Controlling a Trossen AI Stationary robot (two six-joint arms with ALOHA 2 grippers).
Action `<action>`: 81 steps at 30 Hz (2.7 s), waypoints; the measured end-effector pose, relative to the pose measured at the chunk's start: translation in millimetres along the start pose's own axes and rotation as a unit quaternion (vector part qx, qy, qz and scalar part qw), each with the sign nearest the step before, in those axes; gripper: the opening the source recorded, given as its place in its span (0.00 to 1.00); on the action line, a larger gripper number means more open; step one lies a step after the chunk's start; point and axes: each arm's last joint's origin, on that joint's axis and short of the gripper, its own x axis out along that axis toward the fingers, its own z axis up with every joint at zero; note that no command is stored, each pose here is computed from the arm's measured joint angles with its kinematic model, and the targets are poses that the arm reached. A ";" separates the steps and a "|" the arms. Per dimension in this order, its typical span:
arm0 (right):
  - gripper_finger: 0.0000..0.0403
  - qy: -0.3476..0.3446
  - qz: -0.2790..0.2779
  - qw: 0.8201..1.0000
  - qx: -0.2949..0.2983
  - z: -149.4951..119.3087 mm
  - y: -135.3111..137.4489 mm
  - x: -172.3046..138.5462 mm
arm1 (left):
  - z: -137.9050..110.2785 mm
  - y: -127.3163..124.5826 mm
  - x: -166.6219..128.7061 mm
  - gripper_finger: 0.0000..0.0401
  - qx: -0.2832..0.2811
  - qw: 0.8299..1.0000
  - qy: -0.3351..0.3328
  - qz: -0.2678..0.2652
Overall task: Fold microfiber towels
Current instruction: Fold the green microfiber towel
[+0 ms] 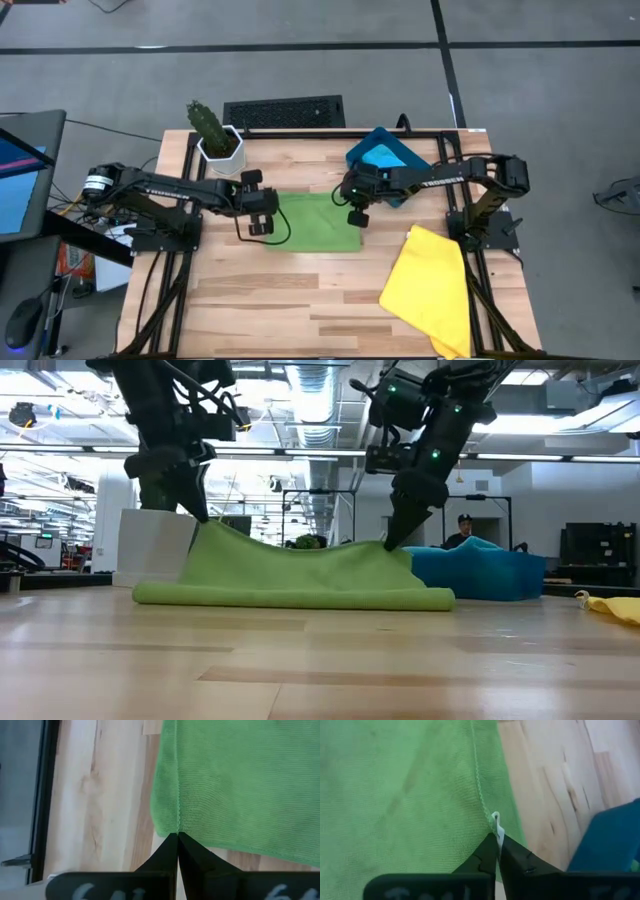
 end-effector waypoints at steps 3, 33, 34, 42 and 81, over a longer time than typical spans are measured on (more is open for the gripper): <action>0.14 0.001 -0.003 1.000 0.007 -0.4 -4.2 0.6 | -0.1 1.5 0.6 0.00 -0.005 1.000 0.001 0.003; 0.36 -0.064 0.180 0.969 -0.155 -25.6 112.3 -7.5 | -13.3 -84.1 -23.3 0.36 0.103 0.972 -0.132 -0.167; 0.36 -0.071 0.169 0.970 -0.158 -27.4 115.0 -7.1 | -16.4 -89.4 -23.2 0.36 0.112 0.972 -0.140 -0.154; 0.34 -0.073 0.150 0.973 -0.160 -29.1 118.5 -7.9 | -46.2 -117.0 -15.0 0.36 0.111 0.970 -0.170 -0.132; 0.42 -0.070 0.136 0.981 -0.116 -72.3 100.3 23.7 | -76.7 -118.6 12.1 0.36 0.150 0.964 -0.206 -0.074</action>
